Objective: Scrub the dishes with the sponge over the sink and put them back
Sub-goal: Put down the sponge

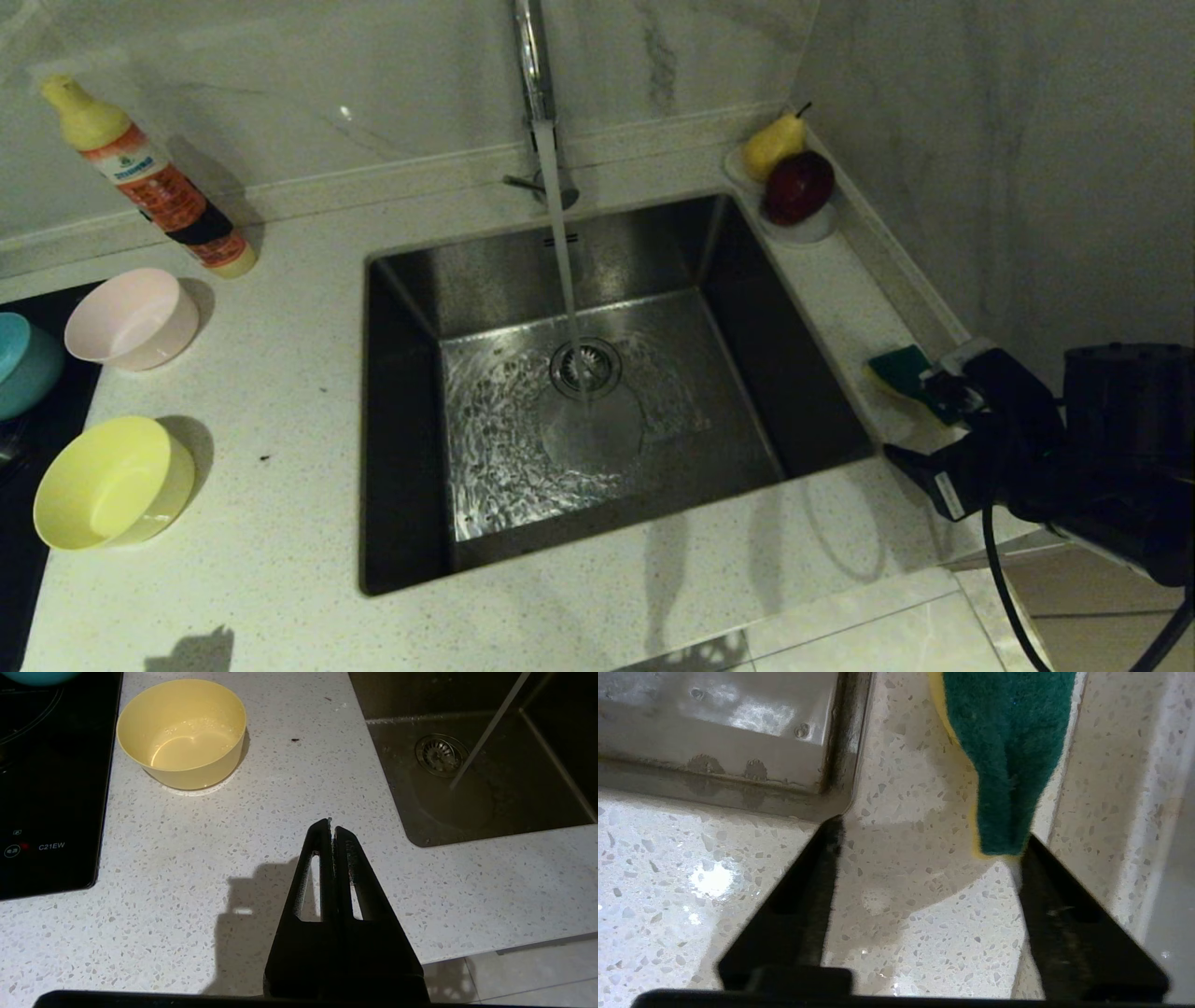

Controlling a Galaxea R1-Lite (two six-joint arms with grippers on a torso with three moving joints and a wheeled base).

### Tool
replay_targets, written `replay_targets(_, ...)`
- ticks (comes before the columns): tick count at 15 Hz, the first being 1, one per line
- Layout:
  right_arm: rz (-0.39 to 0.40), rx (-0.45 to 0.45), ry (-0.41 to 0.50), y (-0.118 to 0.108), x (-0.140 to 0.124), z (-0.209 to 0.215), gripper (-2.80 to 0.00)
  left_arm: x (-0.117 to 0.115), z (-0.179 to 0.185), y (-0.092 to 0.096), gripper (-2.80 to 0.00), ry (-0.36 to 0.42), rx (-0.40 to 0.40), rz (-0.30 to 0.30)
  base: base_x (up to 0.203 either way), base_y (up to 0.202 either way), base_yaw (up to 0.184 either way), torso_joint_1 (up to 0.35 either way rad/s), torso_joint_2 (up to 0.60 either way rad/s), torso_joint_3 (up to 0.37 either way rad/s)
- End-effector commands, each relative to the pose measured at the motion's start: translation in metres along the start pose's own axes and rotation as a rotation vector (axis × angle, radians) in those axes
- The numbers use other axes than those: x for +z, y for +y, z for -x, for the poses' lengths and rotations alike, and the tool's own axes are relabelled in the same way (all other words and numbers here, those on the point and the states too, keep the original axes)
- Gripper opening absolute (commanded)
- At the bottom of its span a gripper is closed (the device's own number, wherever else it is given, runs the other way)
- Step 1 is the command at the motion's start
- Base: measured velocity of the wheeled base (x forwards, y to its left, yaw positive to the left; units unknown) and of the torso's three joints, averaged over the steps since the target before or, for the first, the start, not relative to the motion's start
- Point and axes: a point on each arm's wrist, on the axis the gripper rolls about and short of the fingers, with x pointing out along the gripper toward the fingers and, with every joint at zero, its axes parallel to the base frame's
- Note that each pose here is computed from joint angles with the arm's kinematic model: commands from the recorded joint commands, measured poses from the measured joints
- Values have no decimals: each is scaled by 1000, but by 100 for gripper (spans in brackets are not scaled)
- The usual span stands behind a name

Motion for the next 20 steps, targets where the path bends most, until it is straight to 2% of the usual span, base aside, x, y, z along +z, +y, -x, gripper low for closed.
replay_targets(1,-3,-2,-6,0,1,0,0,-11,-2,0,-280,40,3,-1,0,0,0,0,0,0)
replay_targets(10,-53,-3,-43,-1,8,7,0,-11,-2,0,-280,40,3,-1,0,0,0,0,0,0)
replay_targets(14,-50,43,-43,11,0,15,0,-11,-2,0,-280,40,3,-1,0,0,0,0,0,0)
replay_targets(16,-48,54,-2,16,-9,9,0,-11,-2,0,-280,40,3,-1,0,0,0,0,0,0)
replay_targets(20,-101,58,-19,19,-2,2,0,-11,-2,0,-280,40,3,-1,0,0,0,0,0,0)
